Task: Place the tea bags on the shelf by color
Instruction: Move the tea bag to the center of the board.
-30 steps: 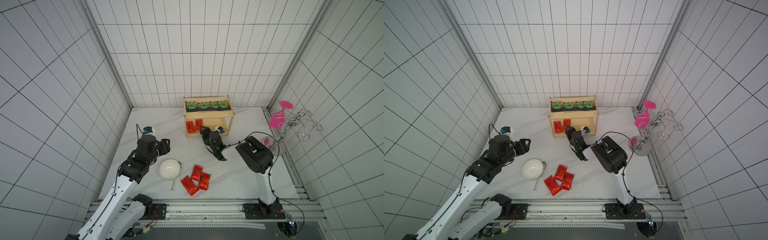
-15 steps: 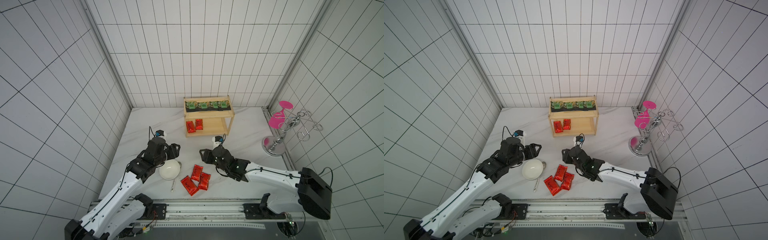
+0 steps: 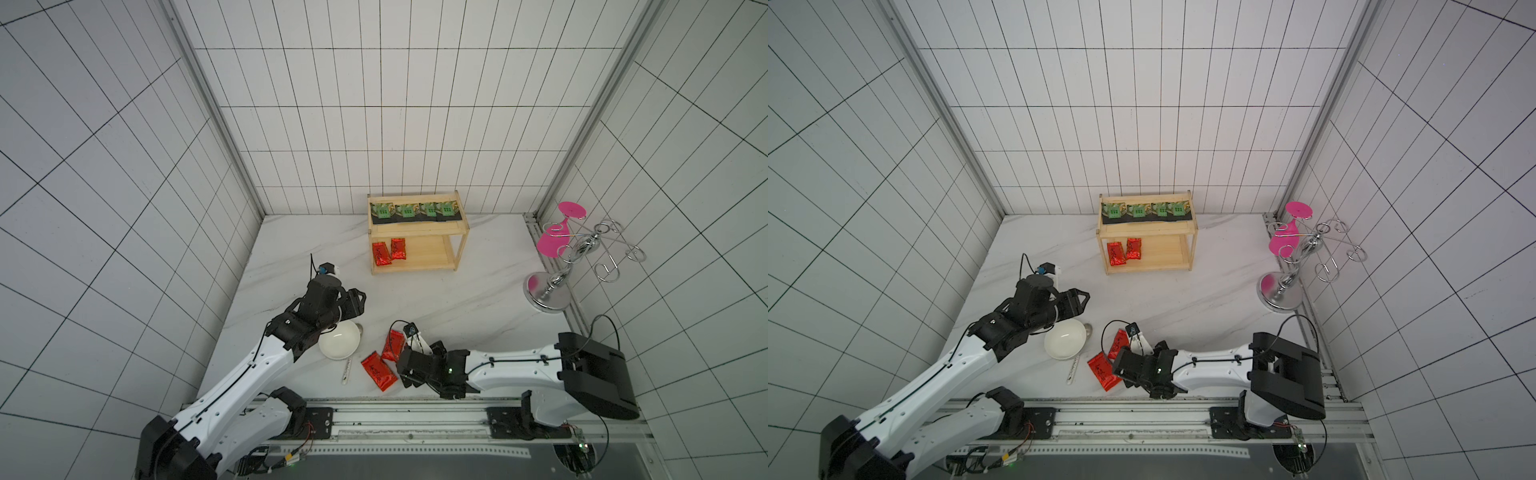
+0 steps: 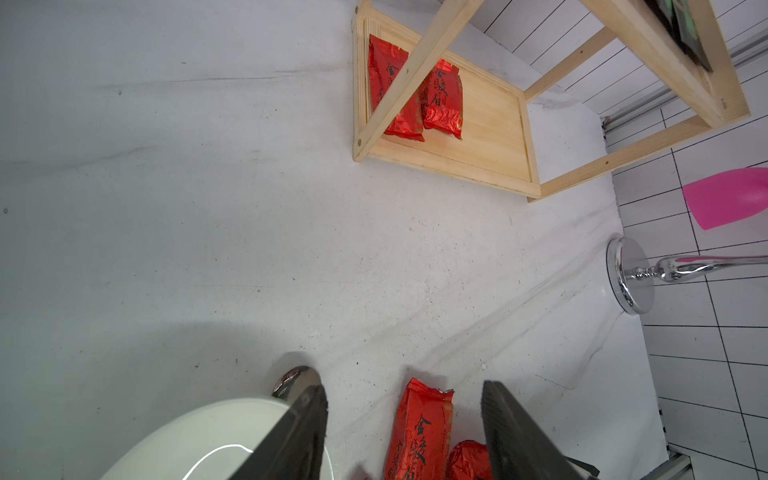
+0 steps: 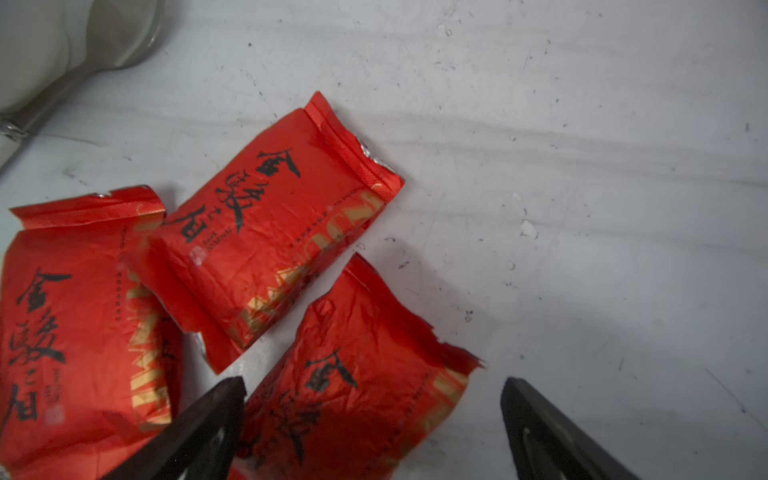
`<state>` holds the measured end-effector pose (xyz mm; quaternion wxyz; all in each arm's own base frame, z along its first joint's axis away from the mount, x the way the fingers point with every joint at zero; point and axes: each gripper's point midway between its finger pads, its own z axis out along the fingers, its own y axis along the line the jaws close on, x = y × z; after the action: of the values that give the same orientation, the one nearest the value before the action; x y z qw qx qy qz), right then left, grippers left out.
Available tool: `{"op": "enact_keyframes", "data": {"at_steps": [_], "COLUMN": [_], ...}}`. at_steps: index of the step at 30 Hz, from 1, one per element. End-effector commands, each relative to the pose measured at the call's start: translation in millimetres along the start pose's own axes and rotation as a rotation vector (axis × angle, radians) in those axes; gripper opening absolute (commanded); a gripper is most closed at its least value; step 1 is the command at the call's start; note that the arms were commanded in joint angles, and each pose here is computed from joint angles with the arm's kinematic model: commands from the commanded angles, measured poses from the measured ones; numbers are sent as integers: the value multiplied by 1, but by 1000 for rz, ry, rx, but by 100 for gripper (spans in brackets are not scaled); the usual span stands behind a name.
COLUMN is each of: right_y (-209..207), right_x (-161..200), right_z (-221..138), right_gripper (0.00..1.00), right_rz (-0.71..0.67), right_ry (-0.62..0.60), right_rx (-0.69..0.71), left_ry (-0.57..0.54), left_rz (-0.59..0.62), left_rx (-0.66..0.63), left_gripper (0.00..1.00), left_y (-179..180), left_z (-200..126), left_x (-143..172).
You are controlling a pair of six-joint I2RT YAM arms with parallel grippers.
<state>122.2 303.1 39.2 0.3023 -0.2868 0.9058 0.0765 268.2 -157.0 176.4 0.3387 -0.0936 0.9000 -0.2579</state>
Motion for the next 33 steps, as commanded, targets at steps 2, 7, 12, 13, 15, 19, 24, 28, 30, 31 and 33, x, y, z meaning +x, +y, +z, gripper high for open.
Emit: {"op": "enact_keyframes", "data": {"at_steps": [2, 7, 12, 13, 15, 19, 24, 28, 30, 31, 33], "right_y": [-12, -32, -61, -62, -62, -51, -25, -9, -9, -12, -18], "right_x": [-3, 3, 11, 10, 6, -5, -19, -13, -6, -2, 3], "right_z": [-6, -10, -10, -10, -14, -23, -27, -12, -5, -2, 1], "right_gripper": [100, 98, 95, 94, 93, 92, 91, 93, 96, 97, 97], "right_rz": [-6, 16, 66, 70, 59, 32, 6, 28, 29, 27, 33], "right_ry": [-27, -30, -23, -25, -35, -54, -90, -57, -33, -23, -19], "right_rx": [27, 42, 64, 59, 51, 15, -34, -45, -13, 4, 16], "left_ry": [-5, -2, 6, 8, 11, 14, 17, 27, 35, 37, 42], "left_rz": [-4, -6, -7, -8, -10, -11, -9, -1, 3, 4, 6], "left_rx": [12, 15, 18, 18, 16, 21, 21, 18, 19, 22, 22], "left_gripper": [63, 63, 63, 63, 63, 63, 63, 63, 63, 62, 62], "left_y": [-2, -1, -1, -1, 0, -2, -3, -4, -5, -6, -7], "left_z": [4, 5, 6, 7, 9, 10, 11, 15, 16, 17, 19], "left_x": [1, 3, 7, 8, 10, 10, 11, 14, 16, 16, 17]}}
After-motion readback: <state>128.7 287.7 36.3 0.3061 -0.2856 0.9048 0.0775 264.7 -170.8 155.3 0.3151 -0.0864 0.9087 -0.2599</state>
